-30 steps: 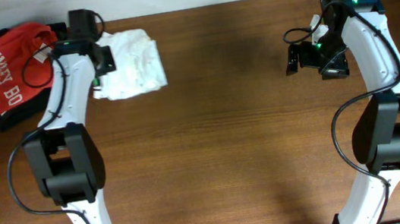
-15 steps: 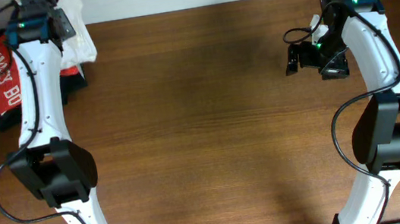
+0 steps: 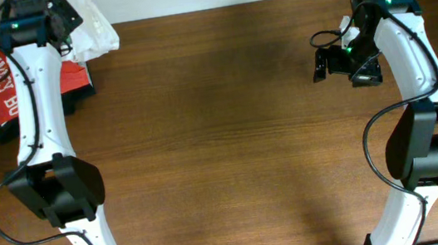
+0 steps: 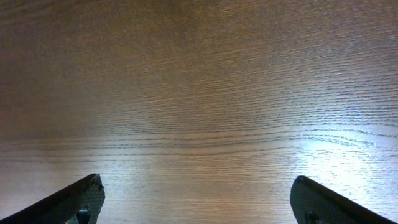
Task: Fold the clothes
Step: 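Carry the folded shirt to the clothes stack at top-left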
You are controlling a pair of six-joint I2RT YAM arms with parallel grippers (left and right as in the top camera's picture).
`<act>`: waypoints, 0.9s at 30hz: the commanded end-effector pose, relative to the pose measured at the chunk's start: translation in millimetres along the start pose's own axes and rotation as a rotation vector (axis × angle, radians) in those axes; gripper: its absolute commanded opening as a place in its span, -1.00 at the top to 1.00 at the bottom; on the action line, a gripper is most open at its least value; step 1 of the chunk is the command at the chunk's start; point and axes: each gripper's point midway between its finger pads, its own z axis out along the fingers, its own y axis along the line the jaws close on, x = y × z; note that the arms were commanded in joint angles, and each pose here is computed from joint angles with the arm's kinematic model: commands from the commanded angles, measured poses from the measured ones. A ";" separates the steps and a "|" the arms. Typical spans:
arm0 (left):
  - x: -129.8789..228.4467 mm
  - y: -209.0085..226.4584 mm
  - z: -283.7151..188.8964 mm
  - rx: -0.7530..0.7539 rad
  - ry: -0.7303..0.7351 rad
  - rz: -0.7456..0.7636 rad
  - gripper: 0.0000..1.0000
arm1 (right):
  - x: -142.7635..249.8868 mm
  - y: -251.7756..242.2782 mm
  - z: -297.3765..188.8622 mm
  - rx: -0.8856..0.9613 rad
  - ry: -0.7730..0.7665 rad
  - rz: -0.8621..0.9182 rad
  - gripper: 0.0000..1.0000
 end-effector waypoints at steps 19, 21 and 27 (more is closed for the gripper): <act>-30.1 232.1 37.2 -0.436 -0.034 -0.231 0.92 | 1.4 1.4 2.8 -0.005 0.009 0.002 -0.97; -30.9 249.9 35.7 -0.479 -0.034 -0.215 0.92 | 1.4 1.4 2.8 -0.005 0.009 0.002 -0.97; -19.4 261.3 46.4 -0.492 0.003 -0.222 -0.98 | 1.4 1.4 2.8 -0.005 0.009 0.002 -0.97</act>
